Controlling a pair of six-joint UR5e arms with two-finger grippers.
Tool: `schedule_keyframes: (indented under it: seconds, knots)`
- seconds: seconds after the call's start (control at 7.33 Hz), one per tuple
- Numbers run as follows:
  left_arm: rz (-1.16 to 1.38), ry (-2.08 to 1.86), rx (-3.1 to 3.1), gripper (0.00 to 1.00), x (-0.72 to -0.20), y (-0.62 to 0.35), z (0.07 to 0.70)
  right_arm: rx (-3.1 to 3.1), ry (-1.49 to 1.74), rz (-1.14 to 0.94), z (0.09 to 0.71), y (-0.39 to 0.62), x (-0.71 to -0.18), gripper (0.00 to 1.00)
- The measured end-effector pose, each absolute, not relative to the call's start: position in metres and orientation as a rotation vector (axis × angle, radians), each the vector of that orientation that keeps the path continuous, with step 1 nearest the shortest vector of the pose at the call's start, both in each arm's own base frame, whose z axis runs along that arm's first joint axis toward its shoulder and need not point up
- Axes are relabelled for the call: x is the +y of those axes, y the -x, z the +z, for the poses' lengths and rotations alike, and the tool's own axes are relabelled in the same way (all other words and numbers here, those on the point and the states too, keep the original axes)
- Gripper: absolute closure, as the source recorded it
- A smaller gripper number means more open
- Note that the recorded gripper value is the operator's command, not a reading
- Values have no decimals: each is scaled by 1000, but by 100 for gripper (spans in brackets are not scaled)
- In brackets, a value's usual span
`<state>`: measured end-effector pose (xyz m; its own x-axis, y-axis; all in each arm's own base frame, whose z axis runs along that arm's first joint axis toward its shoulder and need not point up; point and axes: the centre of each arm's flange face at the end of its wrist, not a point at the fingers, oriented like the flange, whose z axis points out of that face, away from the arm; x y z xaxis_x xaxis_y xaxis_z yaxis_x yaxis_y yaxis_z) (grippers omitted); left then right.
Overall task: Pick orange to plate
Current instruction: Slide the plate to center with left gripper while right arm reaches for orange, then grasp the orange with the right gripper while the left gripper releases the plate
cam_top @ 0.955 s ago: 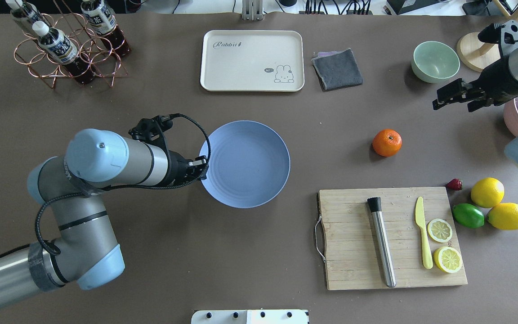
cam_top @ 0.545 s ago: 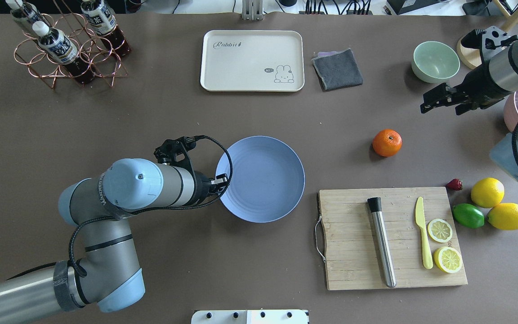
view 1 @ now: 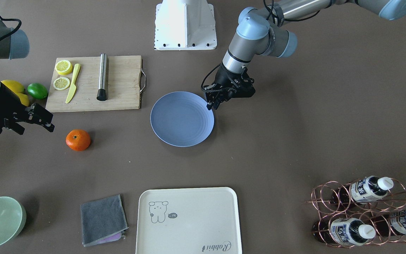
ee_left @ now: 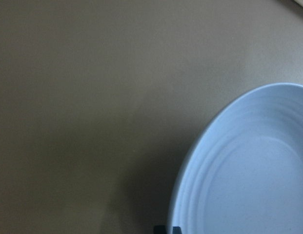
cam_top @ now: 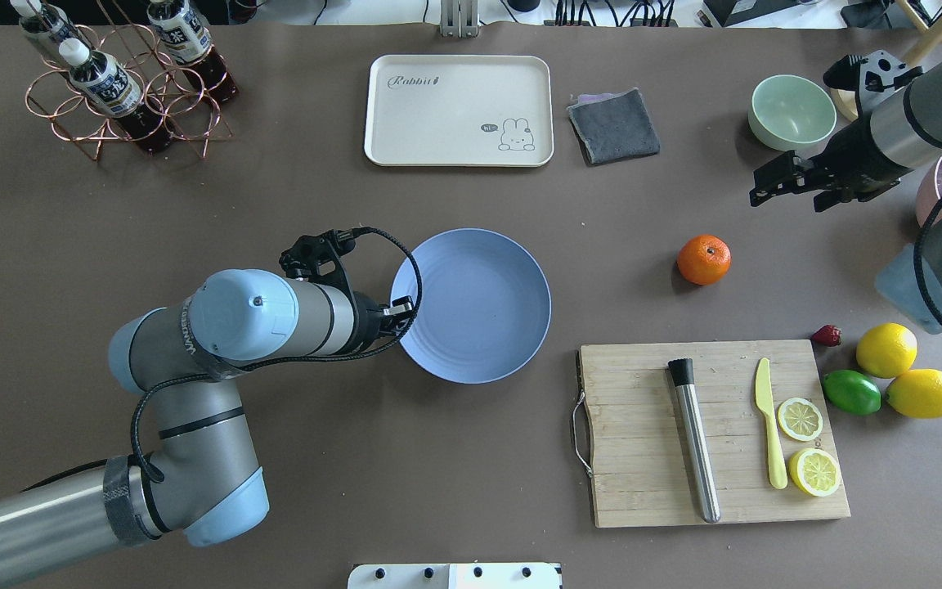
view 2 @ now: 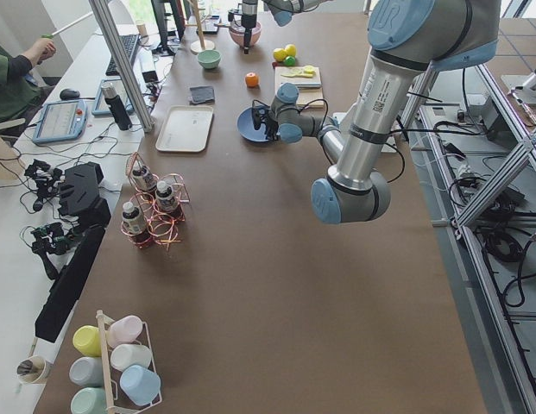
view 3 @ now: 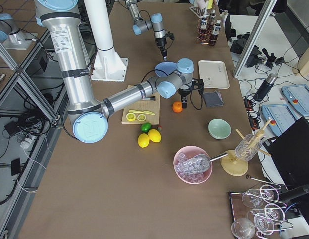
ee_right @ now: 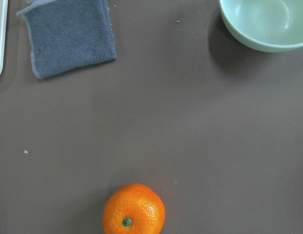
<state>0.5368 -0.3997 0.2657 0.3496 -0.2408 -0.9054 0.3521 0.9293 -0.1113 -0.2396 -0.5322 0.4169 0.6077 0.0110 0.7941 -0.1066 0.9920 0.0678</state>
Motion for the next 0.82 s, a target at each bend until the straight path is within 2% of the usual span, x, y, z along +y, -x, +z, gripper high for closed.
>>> schedule_keyframes:
  seconds: [0.82]
  knots:
    - [-391, -145, 1157, 2, -420, -507, 263, -804, -138, 95, 416, 344, -524, 0]
